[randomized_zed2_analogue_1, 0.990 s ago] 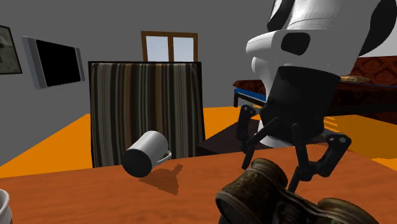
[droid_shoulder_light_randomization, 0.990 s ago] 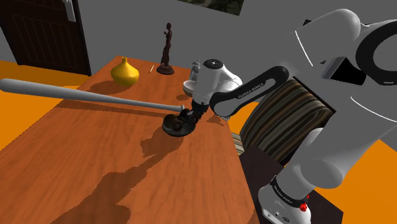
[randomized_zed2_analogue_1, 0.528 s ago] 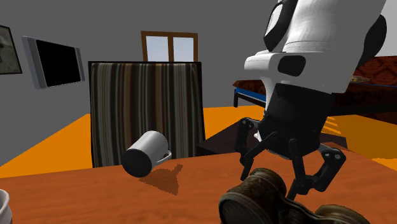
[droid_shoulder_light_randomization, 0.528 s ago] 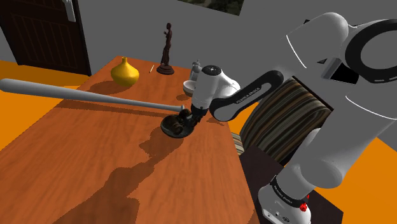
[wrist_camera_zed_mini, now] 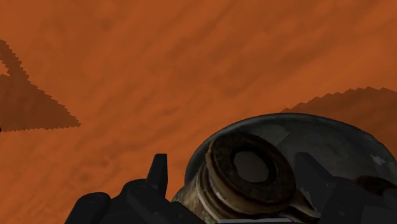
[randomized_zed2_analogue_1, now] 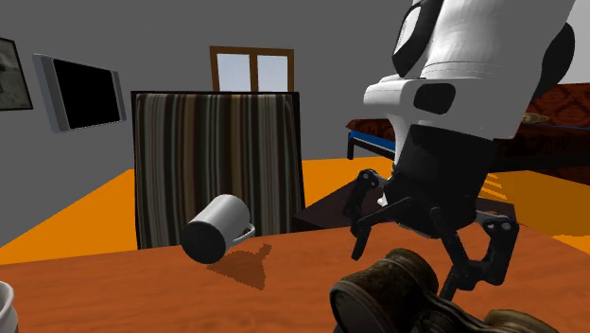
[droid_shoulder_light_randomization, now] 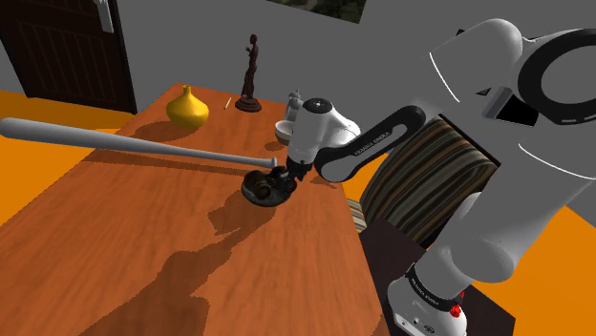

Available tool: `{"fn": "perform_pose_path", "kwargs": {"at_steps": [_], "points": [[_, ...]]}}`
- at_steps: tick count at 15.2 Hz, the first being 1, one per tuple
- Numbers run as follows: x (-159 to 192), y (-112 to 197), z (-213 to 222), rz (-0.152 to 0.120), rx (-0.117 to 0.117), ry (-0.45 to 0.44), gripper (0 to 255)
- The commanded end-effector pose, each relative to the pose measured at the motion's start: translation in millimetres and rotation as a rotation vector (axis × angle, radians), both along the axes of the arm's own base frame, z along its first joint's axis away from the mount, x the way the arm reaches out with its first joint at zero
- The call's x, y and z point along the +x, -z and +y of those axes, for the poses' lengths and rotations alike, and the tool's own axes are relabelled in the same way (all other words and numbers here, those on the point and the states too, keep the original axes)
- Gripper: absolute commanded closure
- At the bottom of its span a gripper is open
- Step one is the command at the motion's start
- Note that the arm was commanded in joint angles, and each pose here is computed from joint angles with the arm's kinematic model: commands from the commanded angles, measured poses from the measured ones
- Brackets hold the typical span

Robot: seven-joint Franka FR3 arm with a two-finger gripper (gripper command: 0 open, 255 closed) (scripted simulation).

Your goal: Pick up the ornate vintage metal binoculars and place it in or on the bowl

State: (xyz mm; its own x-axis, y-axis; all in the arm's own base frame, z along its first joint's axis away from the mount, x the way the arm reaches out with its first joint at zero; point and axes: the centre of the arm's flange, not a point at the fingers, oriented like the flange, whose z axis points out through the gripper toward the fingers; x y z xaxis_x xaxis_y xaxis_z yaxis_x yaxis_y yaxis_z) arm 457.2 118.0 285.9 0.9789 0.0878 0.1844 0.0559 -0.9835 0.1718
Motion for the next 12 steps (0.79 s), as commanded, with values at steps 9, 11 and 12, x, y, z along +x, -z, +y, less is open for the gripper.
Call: {"fn": "perform_pose_path", "kwargs": {"at_steps": [9, 11, 12], "points": [[-10, -49, 8, -0.001, 0.000, 0.000, 0], [-10, -49, 8, -0.001, 0.000, 0.000, 0], [-10, -49, 8, -0.001, 0.000, 0.000, 0]]}}
